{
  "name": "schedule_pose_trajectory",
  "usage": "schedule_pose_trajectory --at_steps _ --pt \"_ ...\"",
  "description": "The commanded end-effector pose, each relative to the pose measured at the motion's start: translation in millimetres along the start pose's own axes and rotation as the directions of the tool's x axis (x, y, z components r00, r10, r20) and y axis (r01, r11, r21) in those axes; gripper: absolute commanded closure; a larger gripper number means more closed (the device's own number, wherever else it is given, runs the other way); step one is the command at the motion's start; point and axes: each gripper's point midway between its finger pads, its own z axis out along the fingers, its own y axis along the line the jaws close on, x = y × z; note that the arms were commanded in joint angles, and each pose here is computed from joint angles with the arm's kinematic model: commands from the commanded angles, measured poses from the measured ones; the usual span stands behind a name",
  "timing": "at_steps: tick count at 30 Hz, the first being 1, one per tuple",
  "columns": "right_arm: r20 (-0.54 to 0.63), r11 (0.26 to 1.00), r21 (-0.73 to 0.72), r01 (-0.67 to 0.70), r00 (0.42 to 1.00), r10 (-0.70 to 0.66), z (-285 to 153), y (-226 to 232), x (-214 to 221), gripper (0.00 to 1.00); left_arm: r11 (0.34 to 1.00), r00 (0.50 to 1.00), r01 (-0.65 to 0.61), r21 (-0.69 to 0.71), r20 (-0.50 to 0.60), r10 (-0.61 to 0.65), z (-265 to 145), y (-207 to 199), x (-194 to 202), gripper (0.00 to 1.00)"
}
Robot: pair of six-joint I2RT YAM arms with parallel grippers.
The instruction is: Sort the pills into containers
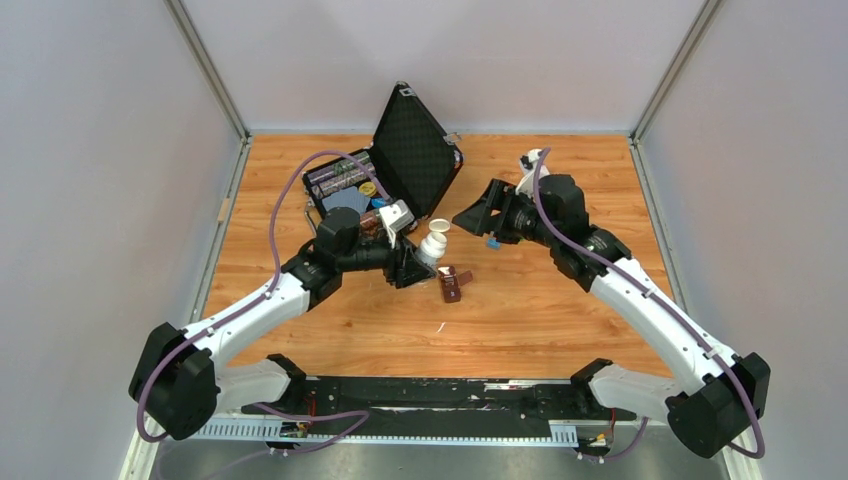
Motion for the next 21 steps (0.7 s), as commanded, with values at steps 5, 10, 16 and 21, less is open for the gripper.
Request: schedule_pose_trajectory --at_steps 5,10,16,21 --pt "-0.052 0.997 0.066 0.027 0.998 -0.024 -11.9 -29.0 21.0 0.29 0.994 0.987 -0.061 -0.095 -0.156 0.045 0.2 21.0 26.5 1.00" --pt "-0.039 0.979 0.194 -0.057 0.997 0.065 -15.7 -61.4 24.0 0.31 0.985 0.956 -0.033 -0.171 -0.294 -0.019 5.8 32.6 59.4 1.00" --pt "-0.006 0.930 0.336 -0.147 0.987 0.158 -28.1 -96.4 30.0 0.30 0.971 0.913 -0.007 -0.239 -0.397 -0.091 12.6 44.8 83.5 1.00" --pt "0.029 0.897 0.393 -0.201 0.978 0.206 -39.3 -118.7 31.2 0.30 0.965 0.877 -0.060 -0.254 -0.476 -0.071 18.0 51.5 99.4 1.00"
